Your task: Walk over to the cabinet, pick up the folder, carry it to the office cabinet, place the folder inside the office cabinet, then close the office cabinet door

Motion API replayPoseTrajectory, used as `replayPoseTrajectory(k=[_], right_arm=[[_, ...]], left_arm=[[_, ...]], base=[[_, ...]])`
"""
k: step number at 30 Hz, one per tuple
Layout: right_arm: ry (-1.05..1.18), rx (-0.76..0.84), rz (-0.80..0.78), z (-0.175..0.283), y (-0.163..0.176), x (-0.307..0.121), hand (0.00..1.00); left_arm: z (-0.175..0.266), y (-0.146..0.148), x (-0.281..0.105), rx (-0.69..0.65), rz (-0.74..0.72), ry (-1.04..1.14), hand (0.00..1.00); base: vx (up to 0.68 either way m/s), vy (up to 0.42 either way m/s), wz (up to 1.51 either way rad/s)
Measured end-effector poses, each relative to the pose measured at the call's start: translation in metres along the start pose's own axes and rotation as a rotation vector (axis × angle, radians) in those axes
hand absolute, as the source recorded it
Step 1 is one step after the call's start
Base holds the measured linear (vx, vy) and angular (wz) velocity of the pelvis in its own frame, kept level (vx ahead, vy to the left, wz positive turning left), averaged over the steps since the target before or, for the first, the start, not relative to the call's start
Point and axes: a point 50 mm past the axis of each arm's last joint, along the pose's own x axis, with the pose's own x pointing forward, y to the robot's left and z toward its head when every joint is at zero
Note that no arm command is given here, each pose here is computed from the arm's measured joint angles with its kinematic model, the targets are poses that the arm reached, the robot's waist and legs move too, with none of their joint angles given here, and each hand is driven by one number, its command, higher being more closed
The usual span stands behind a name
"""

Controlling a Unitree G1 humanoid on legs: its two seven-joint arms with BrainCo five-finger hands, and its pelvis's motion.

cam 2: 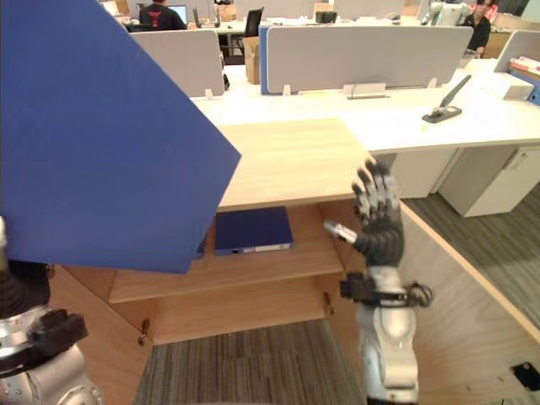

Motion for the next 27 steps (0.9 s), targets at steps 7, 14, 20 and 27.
replayPoseTrajectory(k=[7, 14, 20, 27], right_arm=[[-0.069, 0.155, 0.246, 0.000, 0.037, 0.060, 0.00], [0.091, 0.187, 0.376, -0.033, 0.071, 0.091, 0.00], [0.186, 0.135, 0.407, -0.050, 0.080, 0.105, 0.00], [0.265, 0.049, 0.519, -0.062, 0.095, 0.113, 0.00]], left_arm=[[-0.021, -0.009, 0.000, 0.025, -0.103, 0.110, 1.00], [-0.028, -0.022, -0.002, -0.027, -0.169, 0.151, 1.00], [-0.034, -0.021, -0.003, -0.035, -0.171, 0.177, 1.00], [-0.040, -0.015, -0.004, -0.040, -0.125, 0.207, 1.00]], base=[[0.00, 0.000, 0.00], [0.00, 0.000, 0.00], [0.00, 0.000, 0.00], [0.00, 0.000, 0.00]])
